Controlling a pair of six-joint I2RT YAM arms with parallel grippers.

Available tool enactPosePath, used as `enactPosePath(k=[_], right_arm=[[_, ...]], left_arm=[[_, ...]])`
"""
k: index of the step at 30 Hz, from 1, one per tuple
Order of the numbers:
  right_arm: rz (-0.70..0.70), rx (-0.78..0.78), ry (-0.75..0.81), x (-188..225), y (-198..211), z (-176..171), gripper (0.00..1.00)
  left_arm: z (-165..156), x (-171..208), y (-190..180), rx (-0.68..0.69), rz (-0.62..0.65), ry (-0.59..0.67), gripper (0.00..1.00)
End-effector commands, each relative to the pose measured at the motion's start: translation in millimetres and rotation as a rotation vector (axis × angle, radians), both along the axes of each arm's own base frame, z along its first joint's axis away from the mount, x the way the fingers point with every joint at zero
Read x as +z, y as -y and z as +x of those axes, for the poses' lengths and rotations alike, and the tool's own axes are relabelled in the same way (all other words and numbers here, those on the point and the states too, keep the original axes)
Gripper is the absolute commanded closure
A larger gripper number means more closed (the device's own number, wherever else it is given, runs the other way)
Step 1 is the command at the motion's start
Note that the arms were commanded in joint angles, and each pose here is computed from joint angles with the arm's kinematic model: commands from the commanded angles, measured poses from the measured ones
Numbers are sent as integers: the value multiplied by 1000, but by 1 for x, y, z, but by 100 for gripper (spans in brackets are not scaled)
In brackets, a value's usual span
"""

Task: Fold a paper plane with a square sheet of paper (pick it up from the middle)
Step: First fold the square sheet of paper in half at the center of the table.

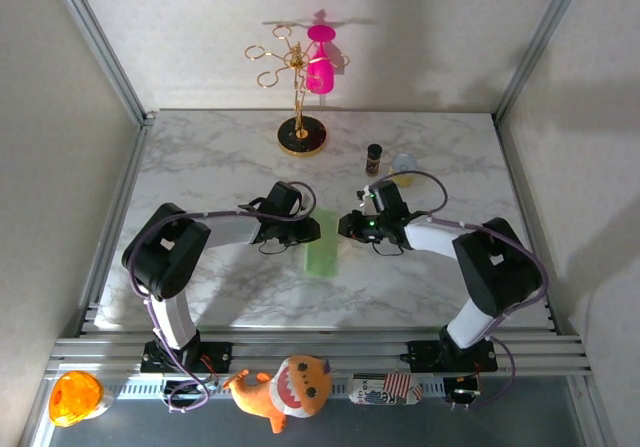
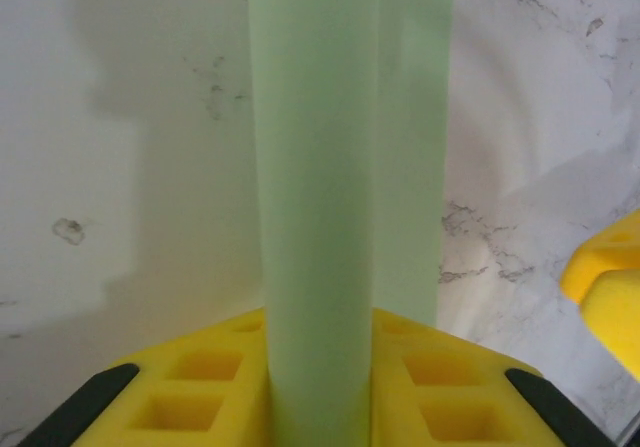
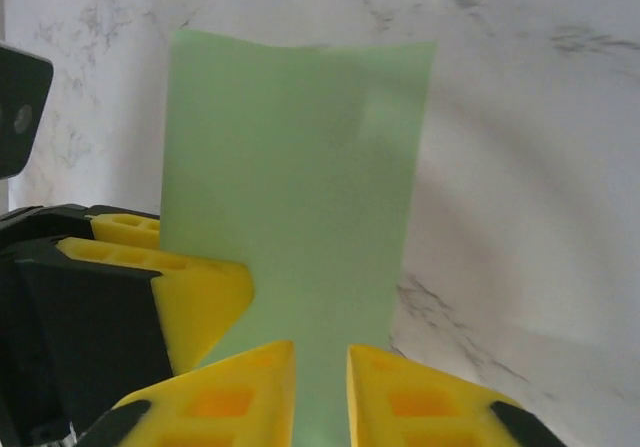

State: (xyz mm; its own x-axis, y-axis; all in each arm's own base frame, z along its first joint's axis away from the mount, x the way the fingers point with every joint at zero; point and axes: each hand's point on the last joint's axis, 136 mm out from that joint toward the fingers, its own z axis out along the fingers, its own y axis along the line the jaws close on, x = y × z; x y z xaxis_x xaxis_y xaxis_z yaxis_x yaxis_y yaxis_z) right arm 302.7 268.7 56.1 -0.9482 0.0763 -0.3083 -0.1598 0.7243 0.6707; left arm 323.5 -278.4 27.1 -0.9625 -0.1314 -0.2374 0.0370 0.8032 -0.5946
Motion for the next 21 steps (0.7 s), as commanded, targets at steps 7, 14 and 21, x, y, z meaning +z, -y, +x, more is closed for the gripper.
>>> enactPosePath(k=[7, 14, 21], right_arm=[[-58, 53, -56, -19, -23, -2, 89], [-120, 65, -103, -38, -24, -7, 92], [-226, 39, -144, -60, -9, -9, 93]], left_arm=[[-5, -25, -15, 33, 69, -40, 75], [-6, -27, -19, 45, 89, -50, 74], [-5, -9, -21, 59, 85, -32, 60]])
